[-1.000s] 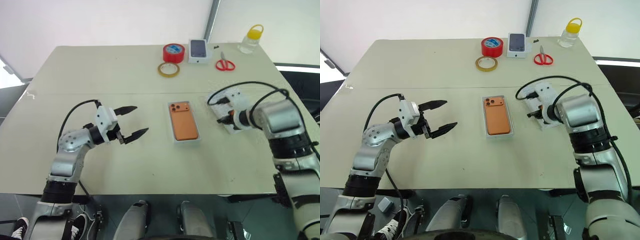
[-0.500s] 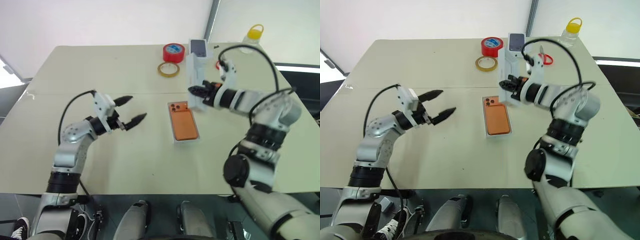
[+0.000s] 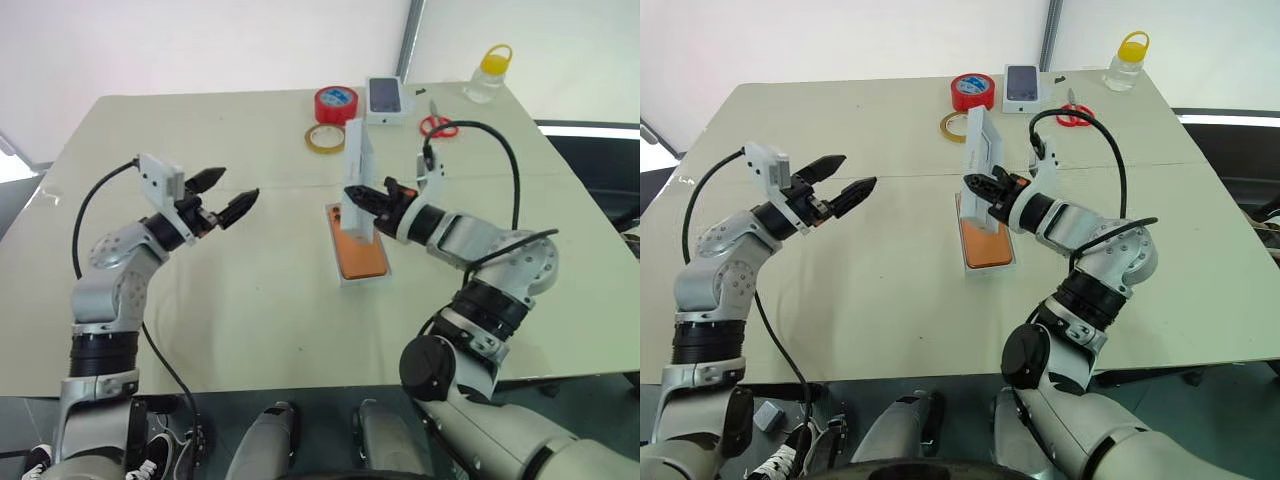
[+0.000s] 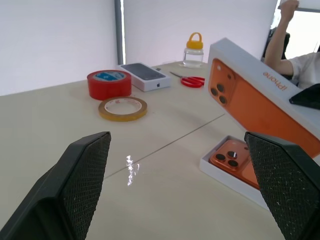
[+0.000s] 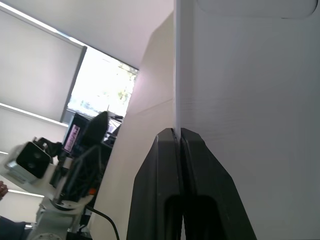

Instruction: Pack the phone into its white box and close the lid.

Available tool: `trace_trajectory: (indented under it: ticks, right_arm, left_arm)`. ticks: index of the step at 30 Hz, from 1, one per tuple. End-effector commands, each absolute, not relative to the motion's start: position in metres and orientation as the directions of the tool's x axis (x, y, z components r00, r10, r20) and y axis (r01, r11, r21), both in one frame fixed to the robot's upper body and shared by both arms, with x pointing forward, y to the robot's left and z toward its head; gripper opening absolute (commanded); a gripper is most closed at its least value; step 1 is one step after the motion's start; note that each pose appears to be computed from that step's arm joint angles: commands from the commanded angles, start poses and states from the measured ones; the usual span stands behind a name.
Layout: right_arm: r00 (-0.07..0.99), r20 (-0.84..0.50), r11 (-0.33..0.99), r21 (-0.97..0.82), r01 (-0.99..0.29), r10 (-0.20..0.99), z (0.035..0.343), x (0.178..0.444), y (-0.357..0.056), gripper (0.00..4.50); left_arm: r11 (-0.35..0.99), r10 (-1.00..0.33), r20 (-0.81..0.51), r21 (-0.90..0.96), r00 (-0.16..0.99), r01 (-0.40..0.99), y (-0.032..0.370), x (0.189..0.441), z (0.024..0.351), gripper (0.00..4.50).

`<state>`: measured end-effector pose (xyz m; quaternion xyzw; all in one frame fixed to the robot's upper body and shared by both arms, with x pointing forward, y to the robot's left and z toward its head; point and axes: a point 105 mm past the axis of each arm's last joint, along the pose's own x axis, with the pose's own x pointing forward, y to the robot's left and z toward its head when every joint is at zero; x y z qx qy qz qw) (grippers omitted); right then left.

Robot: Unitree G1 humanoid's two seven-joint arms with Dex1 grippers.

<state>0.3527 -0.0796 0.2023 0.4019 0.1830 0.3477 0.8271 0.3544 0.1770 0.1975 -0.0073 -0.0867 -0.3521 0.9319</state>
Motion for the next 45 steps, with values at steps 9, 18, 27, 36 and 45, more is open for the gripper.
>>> trace_trajectory:
  ticks: [9,18,27,36,45]
  right_arm:
    - [0.501,0.089,0.235,0.804,-0.547,0.861,0.204,0.313,-0.042,0.02]
    - [0.458,0.040,0.218,0.840,-0.496,0.888,0.183,0.302,-0.035,0.02]
    - [0.424,0.023,0.207,0.848,-0.488,0.905,0.180,0.296,-0.028,0.00]
    - [0.408,-0.124,0.316,0.838,-0.445,0.904,0.156,0.306,-0.032,0.00]
    - [0.437,-0.163,0.351,0.849,-0.394,0.884,0.143,0.324,-0.038,0.00]
  left_arm:
    - [0.713,-0.697,0.180,0.066,0.694,0.699,0.159,0.343,0.198,4.50]
    - [0.712,-0.698,0.168,0.058,0.697,0.699,0.157,0.340,0.190,4.50]
    - [0.708,-0.700,0.156,0.017,0.697,0.706,0.157,0.337,0.183,3.12]
    - [0.709,-0.701,0.132,0.019,0.701,0.705,0.140,0.335,0.165,0.58]
    - [0.692,-0.717,0.110,-0.001,0.688,0.722,0.101,0.345,0.139,0.58]
